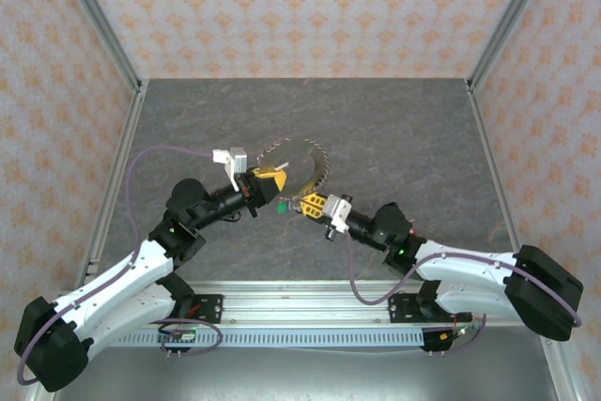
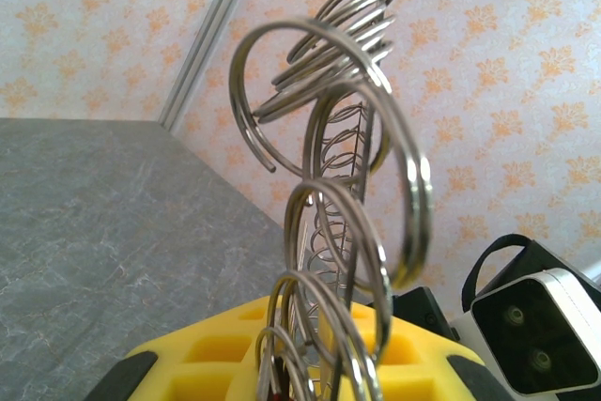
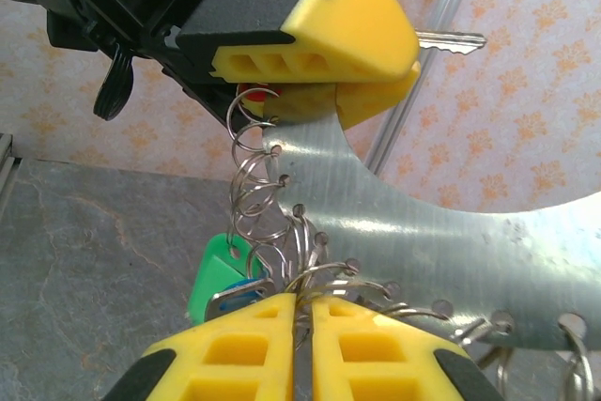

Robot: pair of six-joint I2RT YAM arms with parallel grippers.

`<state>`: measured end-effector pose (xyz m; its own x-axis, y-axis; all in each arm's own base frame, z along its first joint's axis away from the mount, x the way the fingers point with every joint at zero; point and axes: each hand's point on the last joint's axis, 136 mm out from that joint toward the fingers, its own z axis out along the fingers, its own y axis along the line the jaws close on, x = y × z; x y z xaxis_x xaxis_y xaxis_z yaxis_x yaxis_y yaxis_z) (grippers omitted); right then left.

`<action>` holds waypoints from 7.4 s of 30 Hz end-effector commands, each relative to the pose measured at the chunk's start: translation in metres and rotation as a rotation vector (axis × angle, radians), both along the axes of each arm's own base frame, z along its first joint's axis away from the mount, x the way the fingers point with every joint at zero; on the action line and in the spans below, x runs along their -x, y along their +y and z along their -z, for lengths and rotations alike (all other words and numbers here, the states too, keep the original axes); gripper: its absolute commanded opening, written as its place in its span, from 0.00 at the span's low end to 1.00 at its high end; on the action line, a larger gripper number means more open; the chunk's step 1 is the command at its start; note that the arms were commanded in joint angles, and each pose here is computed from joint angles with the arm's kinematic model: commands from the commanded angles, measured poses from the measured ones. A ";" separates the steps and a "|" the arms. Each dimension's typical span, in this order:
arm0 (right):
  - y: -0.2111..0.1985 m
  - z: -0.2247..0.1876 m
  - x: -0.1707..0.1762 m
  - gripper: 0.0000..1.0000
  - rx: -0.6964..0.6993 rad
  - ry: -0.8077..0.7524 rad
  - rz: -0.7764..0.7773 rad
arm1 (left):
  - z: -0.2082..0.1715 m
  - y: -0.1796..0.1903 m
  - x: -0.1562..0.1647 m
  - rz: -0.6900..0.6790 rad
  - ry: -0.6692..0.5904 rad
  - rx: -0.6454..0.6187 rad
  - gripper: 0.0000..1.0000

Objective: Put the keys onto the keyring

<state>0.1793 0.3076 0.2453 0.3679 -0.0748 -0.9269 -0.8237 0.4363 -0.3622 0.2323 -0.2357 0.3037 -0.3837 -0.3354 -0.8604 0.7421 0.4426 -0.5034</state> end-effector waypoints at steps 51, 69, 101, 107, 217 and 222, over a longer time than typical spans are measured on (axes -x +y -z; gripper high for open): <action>-0.077 0.022 -0.010 0.22 0.069 0.011 0.295 | 0.056 -0.022 -0.004 0.206 0.267 -0.572 0.00; -0.050 0.042 0.004 0.22 0.171 0.046 0.132 | 0.032 -0.021 0.023 0.242 0.025 -0.538 0.00; -0.027 0.018 -0.028 0.61 0.074 0.682 0.051 | 0.056 -0.009 0.056 0.344 0.030 -0.724 0.00; -0.008 0.027 -0.017 0.60 0.144 0.758 -0.102 | 0.038 -0.008 0.070 0.363 -0.059 -0.657 0.00; -0.036 0.049 -0.011 0.28 0.215 -0.017 0.149 | 0.069 0.014 0.037 0.112 -0.045 -0.547 0.00; -0.036 0.065 -0.012 0.27 0.247 0.000 0.148 | 0.078 0.011 0.036 0.127 -0.016 -0.510 0.00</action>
<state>0.1889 0.2742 0.1868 0.3328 -0.3357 -0.8812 -0.7678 0.4461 -0.4599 0.1973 -0.2200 0.2120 -0.4000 0.2307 -0.8870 0.7956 0.5678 -0.2111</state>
